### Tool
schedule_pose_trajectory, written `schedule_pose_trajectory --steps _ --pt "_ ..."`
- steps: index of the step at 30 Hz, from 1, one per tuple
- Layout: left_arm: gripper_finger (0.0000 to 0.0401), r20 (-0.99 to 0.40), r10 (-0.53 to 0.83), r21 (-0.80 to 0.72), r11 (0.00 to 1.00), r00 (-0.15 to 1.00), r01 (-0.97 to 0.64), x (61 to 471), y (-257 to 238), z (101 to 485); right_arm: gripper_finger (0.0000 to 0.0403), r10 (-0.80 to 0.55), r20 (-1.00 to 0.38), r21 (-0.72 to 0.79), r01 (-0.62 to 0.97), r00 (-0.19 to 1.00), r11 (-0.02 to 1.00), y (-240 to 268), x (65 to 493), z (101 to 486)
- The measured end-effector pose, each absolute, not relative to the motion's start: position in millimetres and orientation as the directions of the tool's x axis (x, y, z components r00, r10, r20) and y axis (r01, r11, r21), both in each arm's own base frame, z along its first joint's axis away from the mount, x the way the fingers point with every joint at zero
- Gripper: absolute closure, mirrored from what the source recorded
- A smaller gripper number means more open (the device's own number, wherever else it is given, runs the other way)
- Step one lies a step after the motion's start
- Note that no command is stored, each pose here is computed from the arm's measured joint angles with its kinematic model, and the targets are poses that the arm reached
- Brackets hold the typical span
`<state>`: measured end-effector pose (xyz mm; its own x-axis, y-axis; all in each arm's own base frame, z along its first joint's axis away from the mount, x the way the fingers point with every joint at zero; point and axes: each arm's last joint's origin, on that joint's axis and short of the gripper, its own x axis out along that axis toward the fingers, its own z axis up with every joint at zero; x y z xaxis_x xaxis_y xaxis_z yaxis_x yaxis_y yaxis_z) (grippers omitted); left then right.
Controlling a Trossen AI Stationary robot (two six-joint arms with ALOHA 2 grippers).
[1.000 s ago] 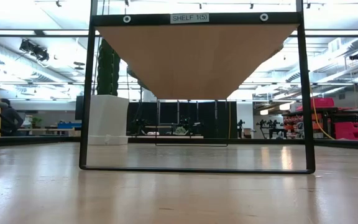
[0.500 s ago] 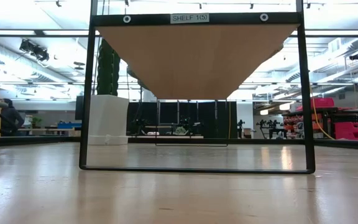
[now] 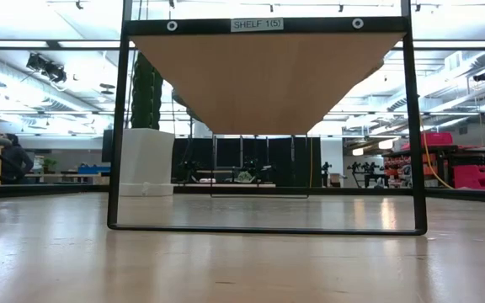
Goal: Pick and place slides into the shelf
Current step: Put the gray slide on the shelf
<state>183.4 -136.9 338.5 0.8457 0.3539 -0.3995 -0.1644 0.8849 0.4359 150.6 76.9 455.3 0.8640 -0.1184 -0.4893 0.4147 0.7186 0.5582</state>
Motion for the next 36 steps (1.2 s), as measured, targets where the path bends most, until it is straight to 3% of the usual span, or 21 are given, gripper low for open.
schedule_pose_trajectory --steps 9,16,25,36 --pt "0.033 -0.447 0.415 0.532 0.835 0.792 -0.137 217.6 -152.8 312.4 0.0207 -0.116 -0.563 0.534 0.467 0.818 0.705 78.1 142.4 447.4" --pt "0.033 -0.496 0.463 0.589 0.801 0.734 -0.107 253.9 -171.1 320.8 0.0207 -0.133 -0.593 0.509 0.498 0.794 0.702 76.2 139.8 444.1" --pt "0.033 -0.634 0.498 0.513 0.843 0.591 -0.159 254.4 -163.1 322.3 0.0207 -0.13 -0.676 0.447 0.543 0.725 0.711 73.1 133.1 436.5" --pt "0.0331 -0.597 0.446 0.528 0.844 0.667 -0.092 247.9 -186.2 321.6 0.0207 -0.132 -0.683 0.434 0.544 0.719 0.718 72.6 132.4 435.9"
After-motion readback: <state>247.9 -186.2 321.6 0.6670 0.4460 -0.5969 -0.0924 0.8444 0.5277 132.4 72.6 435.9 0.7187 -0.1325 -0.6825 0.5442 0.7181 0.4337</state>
